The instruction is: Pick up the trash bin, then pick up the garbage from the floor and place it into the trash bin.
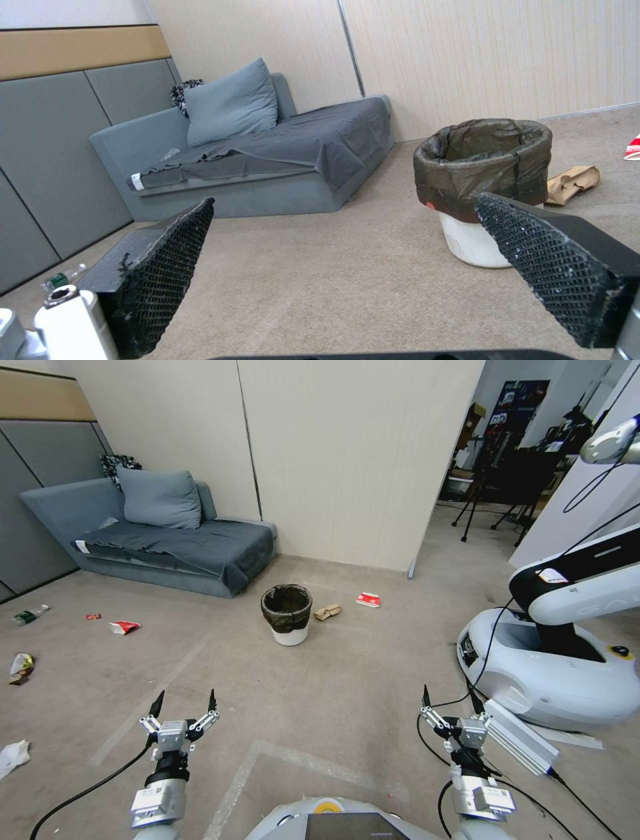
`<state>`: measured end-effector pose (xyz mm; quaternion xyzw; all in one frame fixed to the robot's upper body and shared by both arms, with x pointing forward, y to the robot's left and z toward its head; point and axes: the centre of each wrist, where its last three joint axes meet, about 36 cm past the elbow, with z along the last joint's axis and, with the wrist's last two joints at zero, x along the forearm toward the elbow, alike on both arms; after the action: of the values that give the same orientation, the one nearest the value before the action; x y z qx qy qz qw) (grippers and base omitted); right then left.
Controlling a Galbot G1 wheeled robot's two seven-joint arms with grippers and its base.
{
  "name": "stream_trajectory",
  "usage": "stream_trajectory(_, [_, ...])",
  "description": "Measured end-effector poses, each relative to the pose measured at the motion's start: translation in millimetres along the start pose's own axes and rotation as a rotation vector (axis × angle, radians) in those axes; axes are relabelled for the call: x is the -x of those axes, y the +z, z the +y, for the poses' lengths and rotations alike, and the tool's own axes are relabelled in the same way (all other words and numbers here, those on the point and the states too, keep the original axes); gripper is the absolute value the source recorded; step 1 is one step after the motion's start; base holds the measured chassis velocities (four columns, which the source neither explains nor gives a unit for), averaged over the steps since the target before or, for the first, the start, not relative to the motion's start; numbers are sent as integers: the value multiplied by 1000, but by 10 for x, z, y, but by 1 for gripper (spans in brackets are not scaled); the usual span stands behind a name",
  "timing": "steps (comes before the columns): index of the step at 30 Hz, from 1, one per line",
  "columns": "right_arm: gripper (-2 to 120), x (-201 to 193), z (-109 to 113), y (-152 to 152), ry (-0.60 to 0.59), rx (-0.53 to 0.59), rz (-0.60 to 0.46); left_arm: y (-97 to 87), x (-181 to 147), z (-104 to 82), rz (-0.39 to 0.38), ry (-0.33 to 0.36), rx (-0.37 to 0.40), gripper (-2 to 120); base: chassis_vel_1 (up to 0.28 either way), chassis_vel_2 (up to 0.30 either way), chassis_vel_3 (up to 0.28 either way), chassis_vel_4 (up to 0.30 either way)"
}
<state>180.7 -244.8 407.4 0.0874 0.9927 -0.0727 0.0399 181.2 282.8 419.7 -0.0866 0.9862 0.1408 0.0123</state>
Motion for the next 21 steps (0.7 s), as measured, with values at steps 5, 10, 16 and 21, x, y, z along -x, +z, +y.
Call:
stream_trajectory(5, [100,0,0,0,0,0,0,0,0,0,0,0,0,100,0,0,0,0])
stream_trajectory(10, [100,0,0,0,0,0,0,0,0,0,0,0,0,100,0,0,0,0])
stream_trajectory(16, [100,0,0,0,0,0,0,0,0,0,0,0,0,100,0,0,0,0])
stream_trajectory(21, [100,0,0,0,0,0,0,0,0,0,0,0,0,100,0,0,0,0])
